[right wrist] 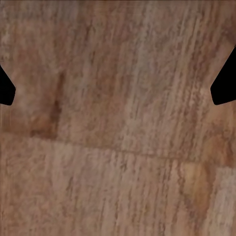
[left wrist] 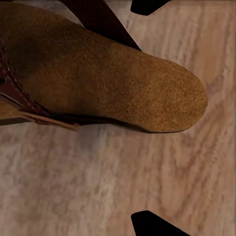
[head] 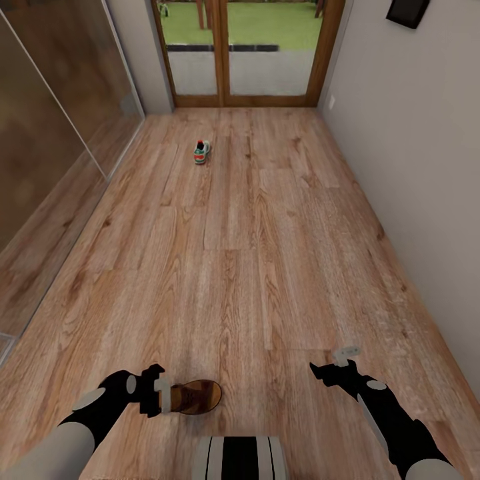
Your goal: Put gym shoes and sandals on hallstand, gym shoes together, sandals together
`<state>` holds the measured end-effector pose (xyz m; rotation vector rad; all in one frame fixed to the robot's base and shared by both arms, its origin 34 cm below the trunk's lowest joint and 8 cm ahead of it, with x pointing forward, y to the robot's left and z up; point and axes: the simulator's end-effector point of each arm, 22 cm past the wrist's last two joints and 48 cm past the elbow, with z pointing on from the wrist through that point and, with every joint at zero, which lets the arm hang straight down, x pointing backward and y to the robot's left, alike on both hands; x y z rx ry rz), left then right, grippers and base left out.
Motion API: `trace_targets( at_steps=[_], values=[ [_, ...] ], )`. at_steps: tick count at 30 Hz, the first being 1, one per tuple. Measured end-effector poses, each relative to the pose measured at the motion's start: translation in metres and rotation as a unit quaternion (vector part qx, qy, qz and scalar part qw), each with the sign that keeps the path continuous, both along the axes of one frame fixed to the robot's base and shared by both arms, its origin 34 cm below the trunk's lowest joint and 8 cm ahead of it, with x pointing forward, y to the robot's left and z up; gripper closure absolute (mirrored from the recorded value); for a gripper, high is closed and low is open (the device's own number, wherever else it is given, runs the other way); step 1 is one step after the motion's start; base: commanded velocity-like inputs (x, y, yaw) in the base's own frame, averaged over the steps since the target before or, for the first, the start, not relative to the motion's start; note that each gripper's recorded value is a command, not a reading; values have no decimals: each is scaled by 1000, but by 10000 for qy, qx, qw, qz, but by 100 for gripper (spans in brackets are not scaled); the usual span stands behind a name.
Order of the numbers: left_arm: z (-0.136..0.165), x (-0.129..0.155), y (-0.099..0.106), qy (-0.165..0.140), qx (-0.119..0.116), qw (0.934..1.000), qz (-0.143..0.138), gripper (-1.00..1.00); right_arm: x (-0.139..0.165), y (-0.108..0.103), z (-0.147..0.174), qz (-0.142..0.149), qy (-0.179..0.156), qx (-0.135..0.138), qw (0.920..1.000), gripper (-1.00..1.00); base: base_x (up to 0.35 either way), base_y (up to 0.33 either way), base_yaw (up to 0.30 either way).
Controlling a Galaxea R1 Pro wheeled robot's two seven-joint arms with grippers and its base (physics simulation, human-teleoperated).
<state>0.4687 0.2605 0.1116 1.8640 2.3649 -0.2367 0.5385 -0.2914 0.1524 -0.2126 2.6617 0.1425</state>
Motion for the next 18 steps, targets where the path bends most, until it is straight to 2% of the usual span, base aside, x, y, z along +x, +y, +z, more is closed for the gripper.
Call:
trace_targets(
  at_steps=[4,18],
  values=[
    [-7,-8,-1,99,-21,9999,-19,-100,-6,0,-8,-1,82,0,10000,-100,0,0,0],
    [-7,-9,-4,117,-43,9999,-33,-100,-6,0,-8,-6,81,-1,10000,-100,0,0,0]
  ],
)
